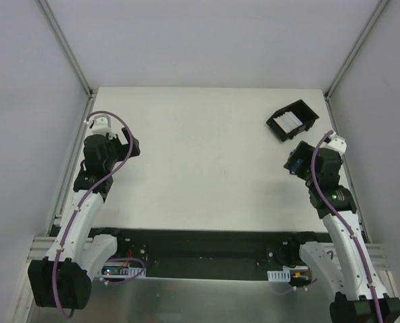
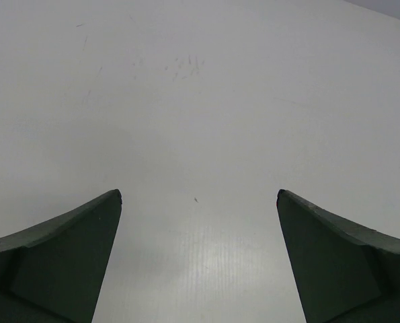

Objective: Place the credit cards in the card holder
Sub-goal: Open the card holder at the center of the board.

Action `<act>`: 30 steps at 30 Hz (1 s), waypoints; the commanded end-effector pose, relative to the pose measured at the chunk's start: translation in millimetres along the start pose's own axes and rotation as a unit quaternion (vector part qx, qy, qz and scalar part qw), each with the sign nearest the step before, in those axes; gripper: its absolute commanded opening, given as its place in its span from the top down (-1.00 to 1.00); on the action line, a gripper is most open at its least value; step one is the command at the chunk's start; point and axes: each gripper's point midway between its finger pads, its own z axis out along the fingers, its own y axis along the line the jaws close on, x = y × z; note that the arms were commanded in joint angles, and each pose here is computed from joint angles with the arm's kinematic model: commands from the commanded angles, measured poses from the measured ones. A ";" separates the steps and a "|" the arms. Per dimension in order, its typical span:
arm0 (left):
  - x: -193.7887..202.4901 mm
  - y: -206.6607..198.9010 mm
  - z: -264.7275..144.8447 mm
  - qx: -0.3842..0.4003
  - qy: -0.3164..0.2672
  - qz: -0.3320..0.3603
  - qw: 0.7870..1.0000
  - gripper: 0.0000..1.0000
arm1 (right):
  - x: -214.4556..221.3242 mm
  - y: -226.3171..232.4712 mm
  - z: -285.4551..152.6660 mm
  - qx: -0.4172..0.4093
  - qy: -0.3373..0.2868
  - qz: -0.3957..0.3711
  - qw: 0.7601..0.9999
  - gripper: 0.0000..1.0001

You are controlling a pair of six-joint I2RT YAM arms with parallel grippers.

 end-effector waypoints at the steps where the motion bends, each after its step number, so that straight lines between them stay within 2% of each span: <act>1: -42.3 -38.0 -18.6 0.089 -0.042 0.039 0.994 -0.98 | -16.8 -5.3 -2.3 0.025 0.001 -0.026 0.999 -0.93; 3: -48.6 -45.2 -22.3 0.103 -0.046 0.024 0.993 -0.98 | -19.7 -10.2 -0.3 0.051 0.024 -0.035 0.998 -0.93; 4: -37.3 -47.7 -23.3 0.113 -0.024 0.016 0.993 -0.98 | -20.0 -12.2 0.5 0.060 0.036 -0.039 0.997 -0.93; 6: -34.3 -51.9 -27.8 0.123 -0.016 0.000 0.992 -0.98 | -15.8 -14.4 4.5 0.066 0.073 -0.040 0.994 -0.93; 9: -21.0 -34.8 -22.4 0.066 -0.004 -0.079 0.995 -0.98 | -0.2 -23.2 6.7 0.084 0.120 -0.024 0.989 -0.93; 10: -15.5 -32.0 -21.6 0.059 0.004 -0.085 0.995 -0.98 | 7.3 -26.6 8.5 0.087 0.134 -0.023 0.987 -0.93; 16: -0.3 -37.3 -19.2 0.076 0.036 -0.087 0.993 -0.98 | 49.3 -49.5 25.4 0.116 0.206 0.005 0.972 -0.93; 23: 11.4 -41.9 -22.2 0.092 0.056 -0.088 0.990 -0.98 | 46.1 -55.6 80.5 0.108 0.240 -0.002 0.965 -0.93; 27: 18.4 -42.2 -24.3 0.093 0.068 -0.098 0.989 -0.98 | 32.6 -52.5 116.2 0.089 0.223 -0.033 0.970 -0.93; 29: 21.0 -43.3 -25.7 0.097 0.074 -0.098 0.988 -0.98 | 34.7 -58.9 129.6 0.107 0.252 -0.050 0.960 -0.93; 30: 22.5 -44.6 -26.4 0.102 0.076 -0.097 0.987 -0.98 | 36.6 -54.6 136.9 0.091 0.266 -0.060 0.958 -0.93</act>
